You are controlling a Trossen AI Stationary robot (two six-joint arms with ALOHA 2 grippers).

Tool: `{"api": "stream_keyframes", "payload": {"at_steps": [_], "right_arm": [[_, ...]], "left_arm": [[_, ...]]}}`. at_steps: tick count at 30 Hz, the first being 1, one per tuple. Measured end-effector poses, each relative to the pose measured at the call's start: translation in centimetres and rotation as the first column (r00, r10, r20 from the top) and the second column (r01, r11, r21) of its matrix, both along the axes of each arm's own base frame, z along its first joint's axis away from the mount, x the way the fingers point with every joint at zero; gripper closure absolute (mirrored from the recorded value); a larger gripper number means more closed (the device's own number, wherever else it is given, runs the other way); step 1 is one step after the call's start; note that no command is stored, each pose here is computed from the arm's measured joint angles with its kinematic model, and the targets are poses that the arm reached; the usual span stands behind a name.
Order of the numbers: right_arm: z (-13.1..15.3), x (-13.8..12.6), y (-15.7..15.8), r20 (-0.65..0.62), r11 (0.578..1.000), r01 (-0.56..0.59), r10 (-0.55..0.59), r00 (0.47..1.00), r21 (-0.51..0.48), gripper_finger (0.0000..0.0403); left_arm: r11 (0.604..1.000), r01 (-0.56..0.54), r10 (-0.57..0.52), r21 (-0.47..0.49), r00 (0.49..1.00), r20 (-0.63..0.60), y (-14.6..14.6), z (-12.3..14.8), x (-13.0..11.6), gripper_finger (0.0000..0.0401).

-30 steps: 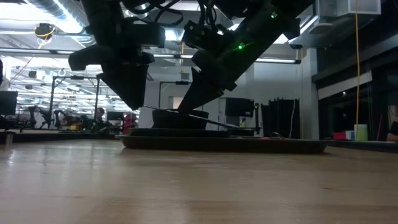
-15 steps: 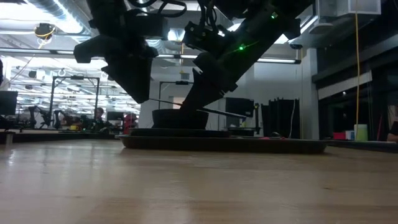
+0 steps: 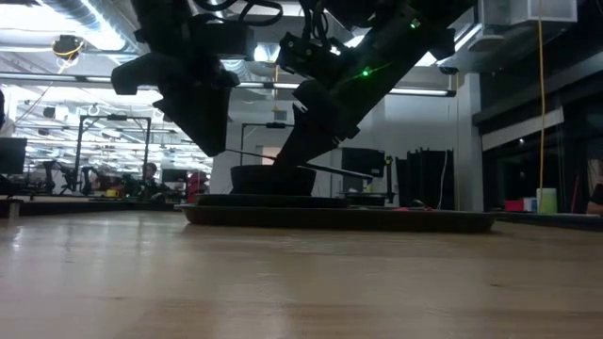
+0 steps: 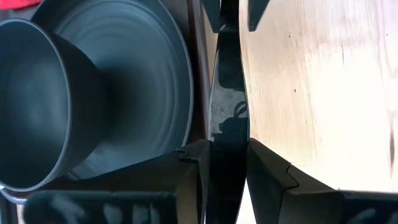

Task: Set up tray
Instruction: Put the black table knife on the red table napkin to the right of the black fork

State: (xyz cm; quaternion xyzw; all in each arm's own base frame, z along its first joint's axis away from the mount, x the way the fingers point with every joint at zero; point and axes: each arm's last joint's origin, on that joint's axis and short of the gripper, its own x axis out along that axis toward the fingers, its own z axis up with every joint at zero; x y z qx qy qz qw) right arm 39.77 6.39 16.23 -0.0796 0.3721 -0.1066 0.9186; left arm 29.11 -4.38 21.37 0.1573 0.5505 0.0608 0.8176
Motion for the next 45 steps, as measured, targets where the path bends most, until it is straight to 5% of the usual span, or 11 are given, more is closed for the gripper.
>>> {"api": "stream_keyframes", "payload": {"at_steps": [8, 27, 45], "right_arm": [[0.0, 0.0, 0.0, 0.002, 1.0, 0.004, -0.004, 1.0, 0.0, 0.036], [0.0, 0.0, 0.1, 0.005, 0.999, -0.001, 0.001, 1.0, 0.049, 0.0359], [0.2, -0.2, 0.0, -0.008, 0.998, -0.012, 0.012, 1.0, 0.059, 0.0359]], "left_arm": [[1.0, -0.001, 0.001, -0.006, 1.0, 0.002, 0.0, 0.0, 0.0, 0.0299], [0.999, 0.022, -0.022, -0.049, 1.0, 0.004, -0.1, 0.5, -0.3, 0.0272], [0.995, 0.076, -0.059, -0.058, 0.964, 0.259, 1.2, 6.3, -7.1, 0.03]]}}
